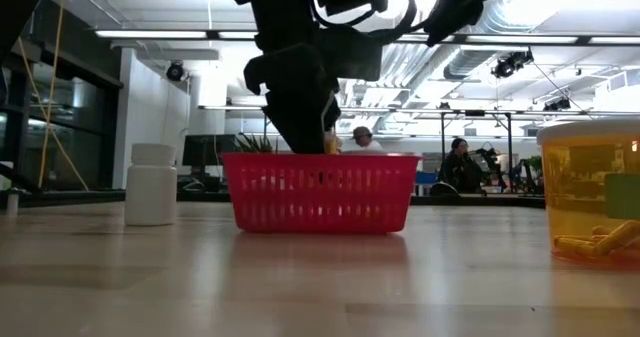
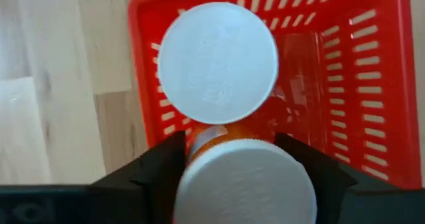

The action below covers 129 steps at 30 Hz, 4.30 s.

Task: Pick and place pill bottles into a basket
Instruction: Put the orange pill bottle into the red bin, then put the white pill bottle into the red bin

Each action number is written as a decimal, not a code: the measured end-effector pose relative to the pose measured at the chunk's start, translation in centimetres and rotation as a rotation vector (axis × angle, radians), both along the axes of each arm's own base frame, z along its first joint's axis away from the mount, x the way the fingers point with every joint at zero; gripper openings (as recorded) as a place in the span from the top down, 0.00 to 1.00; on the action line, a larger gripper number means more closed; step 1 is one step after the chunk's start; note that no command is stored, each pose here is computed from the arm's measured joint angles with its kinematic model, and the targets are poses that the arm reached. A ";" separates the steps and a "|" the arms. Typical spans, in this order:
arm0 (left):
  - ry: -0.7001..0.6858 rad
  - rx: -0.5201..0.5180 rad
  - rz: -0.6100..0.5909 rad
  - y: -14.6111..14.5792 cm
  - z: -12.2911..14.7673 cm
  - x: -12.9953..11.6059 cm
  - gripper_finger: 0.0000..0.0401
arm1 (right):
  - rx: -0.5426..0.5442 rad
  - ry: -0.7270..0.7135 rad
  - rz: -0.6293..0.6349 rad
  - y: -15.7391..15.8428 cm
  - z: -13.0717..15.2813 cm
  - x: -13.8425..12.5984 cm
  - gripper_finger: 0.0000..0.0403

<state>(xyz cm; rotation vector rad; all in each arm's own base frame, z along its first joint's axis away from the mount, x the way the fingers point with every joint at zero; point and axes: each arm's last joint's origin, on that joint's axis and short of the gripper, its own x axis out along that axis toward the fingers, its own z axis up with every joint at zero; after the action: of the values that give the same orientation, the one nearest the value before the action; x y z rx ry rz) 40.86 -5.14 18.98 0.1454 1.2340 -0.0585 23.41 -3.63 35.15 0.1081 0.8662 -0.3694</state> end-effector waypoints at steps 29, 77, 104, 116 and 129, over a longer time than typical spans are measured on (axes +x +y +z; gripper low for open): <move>0.024 0.106 -0.032 0.2 2.3 0.2 0.06 | -0.024 0.010 -0.024 -0.1 0.0 -0.1 0.32; -0.069 -0.122 0.289 4.8 15.0 -16.6 0.02 | 0.099 0.023 0.034 0.3 -0.3 -0.2 0.32; -0.044 -0.268 0.386 4.6 6.2 -24.4 0.02 | 0.250 0.032 -0.064 1.2 -0.7 -0.1 0.32; -0.112 -0.419 0.265 4.1 6.1 -23.4 0.02 | 0.260 0.126 -0.059 1.5 -2.9 2.2 0.32; -0.191 -0.424 0.257 4.1 2.3 -22.4 0.02 | 0.201 0.122 -0.051 1.3 -2.9 2.4 0.32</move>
<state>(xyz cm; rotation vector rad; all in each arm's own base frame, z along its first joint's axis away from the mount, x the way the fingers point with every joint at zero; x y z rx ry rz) 18.49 -1.02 21.33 -0.3692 1.0172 -0.0798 25.81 -2.31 32.20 0.2964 1.0221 -0.3386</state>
